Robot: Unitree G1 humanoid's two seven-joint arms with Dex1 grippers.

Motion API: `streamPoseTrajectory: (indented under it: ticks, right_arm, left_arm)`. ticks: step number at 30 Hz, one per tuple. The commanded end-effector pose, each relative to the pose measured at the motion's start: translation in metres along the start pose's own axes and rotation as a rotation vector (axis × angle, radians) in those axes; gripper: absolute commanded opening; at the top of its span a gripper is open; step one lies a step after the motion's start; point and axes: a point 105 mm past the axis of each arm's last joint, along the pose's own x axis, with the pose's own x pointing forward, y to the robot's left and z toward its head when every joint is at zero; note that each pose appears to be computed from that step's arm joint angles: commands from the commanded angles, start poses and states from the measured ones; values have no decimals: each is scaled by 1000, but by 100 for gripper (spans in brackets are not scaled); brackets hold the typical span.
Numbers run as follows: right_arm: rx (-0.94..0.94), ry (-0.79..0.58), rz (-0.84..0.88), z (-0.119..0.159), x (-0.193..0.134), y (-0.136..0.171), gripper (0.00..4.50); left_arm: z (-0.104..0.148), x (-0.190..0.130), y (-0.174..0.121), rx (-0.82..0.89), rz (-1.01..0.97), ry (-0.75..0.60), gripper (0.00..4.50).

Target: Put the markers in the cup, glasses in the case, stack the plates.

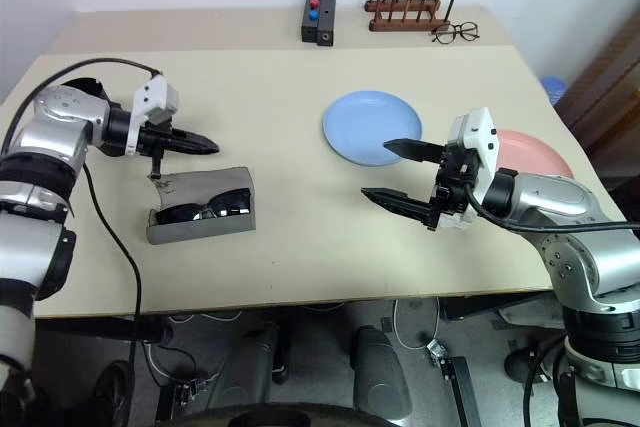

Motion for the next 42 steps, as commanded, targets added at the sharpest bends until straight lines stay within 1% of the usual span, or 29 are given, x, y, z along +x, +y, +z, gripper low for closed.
streamPoseTrajectory:
  ticks: [1, 4, 8, 15, 18, 26, 29, 32, 34, 37, 39, 40, 42]
  right_arm:
    - [-39, -24, -1, 11, -1, 1, 450]
    - [-41, -25, -3, 11, -1, 0, 450]
    - [-43, -26, -6, 11, -1, -1, 450]
    - [-42, -18, -1, 9, -2, 0, 450]
    - [-43, -9, -2, 7, -2, -1, 450]
    - [-49, 8, -1, 4, -5, -1, 450]
    - [-49, 7, -2, 4, -5, -1, 450]
    - [-49, 6, -2, 4, -4, -1, 450]
    - [-49, 6, -3, 4, -4, -1, 450]
    - [-55, 6, -15, 4, -4, -4, 450]
    - [-58, 5, -28, 4, -5, -6, 450]
    - [-58, 3, -41, 5, -6, -9, 450]
    - [-80, 24, -118, 3, -10, -23, 450]
  left_arm:
    - [0, -6, 2, 23, 9, 29, 5]
    - [-7, -7, -5, 21, -37, 58, 5]
    - [-2, -8, -12, 3, -102, 17, 5]
    - [-4, -9, -25, -10, -155, 16, 5]
    - [-8, -10, -31, -1, -177, 35, 5]
    - [-13, -10, -47, -21, -235, 33, 5]
    - [-19, -11, -54, -39, -260, 55, 5]
    - [-25, -11, -61, -22, -276, 65, 5]
    - [-22, -12, -57, -30, -257, 43, 5]
    - [-4, -16, -44, -42, -206, -36, 5]
    - [13, -20, -33, -40, -165, -122, 56]
    - [23, -23, -29, -44, -155, -170, 93]
    - [50, -32, -18, -91, -127, -321, 181]
